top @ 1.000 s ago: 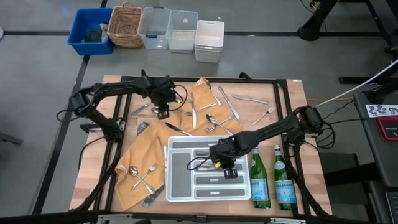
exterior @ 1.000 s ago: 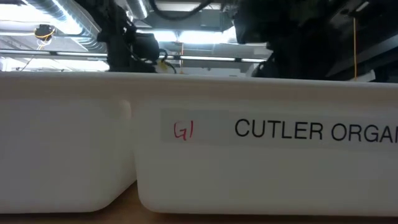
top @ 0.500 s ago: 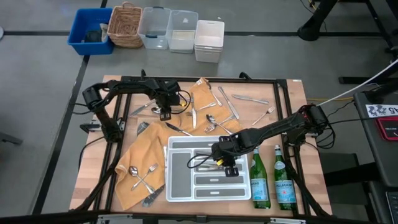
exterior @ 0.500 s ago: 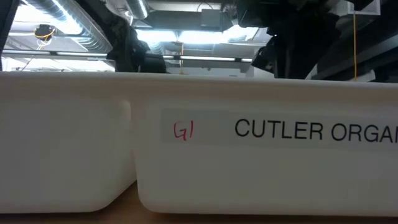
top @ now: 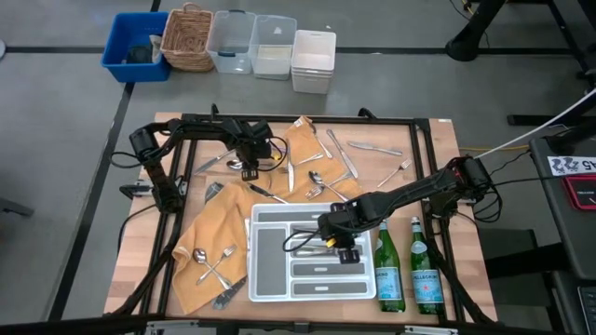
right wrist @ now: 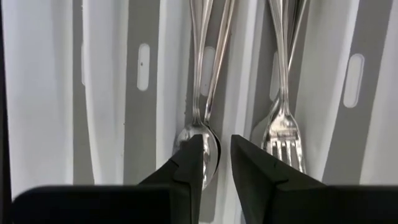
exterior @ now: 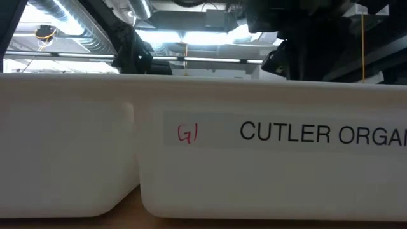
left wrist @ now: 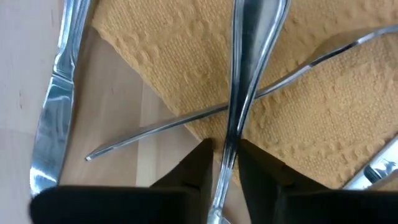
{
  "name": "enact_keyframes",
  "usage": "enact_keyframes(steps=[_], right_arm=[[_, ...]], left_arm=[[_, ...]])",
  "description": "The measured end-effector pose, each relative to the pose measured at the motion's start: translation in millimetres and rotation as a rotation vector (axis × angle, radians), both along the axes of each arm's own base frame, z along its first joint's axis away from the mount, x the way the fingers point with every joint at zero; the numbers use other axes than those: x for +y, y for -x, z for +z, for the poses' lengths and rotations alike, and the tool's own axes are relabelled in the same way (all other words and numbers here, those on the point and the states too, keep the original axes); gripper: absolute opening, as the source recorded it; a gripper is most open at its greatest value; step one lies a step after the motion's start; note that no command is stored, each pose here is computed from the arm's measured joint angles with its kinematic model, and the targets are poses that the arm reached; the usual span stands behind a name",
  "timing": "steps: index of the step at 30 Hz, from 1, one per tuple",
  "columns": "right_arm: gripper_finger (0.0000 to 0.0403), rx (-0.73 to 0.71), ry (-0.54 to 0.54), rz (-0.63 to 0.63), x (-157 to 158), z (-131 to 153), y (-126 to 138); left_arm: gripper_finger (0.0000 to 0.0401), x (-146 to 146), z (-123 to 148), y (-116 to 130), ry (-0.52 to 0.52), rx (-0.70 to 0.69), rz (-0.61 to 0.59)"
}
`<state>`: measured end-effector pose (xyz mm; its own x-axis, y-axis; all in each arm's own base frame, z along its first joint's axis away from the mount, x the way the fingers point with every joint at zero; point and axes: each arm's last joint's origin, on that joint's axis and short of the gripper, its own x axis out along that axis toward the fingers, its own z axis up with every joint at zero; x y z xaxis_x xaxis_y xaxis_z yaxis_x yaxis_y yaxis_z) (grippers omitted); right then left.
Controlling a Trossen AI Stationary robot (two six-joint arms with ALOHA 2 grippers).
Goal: Sort silverware
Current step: Put the silver spoon into the white silverware tray
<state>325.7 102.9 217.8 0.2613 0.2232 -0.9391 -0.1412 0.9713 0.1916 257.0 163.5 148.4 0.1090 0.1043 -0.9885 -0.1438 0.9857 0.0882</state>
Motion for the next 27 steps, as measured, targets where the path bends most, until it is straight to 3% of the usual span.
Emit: enact_keyframes(steps=[4,12,19,24,27], right_arm=[[0.0082,0.026,0.008,0.000,-1,-1,2],[0.0082,0.087,0.079,-0.006,-3,15,6],[0.0082,0.056,0.253,-0.018,-10,36,3],[0.0082,0.026,0.267,-0.212,-22,43,-3],[0.0082,0.023,0.274,-0.389,-35,43,-6]], left_arm=[[0.0013,0,0,1,0.008,0.005,0.034],[0.0012,-3,12,5,0.009,-0.017,0.115],[0.0010,-11,42,18,0.025,-0.084,0.360],[0.0007,-17,68,23,0.099,-0.255,0.634],[0.0010,-20,85,19,0.153,-0.412,0.721]])
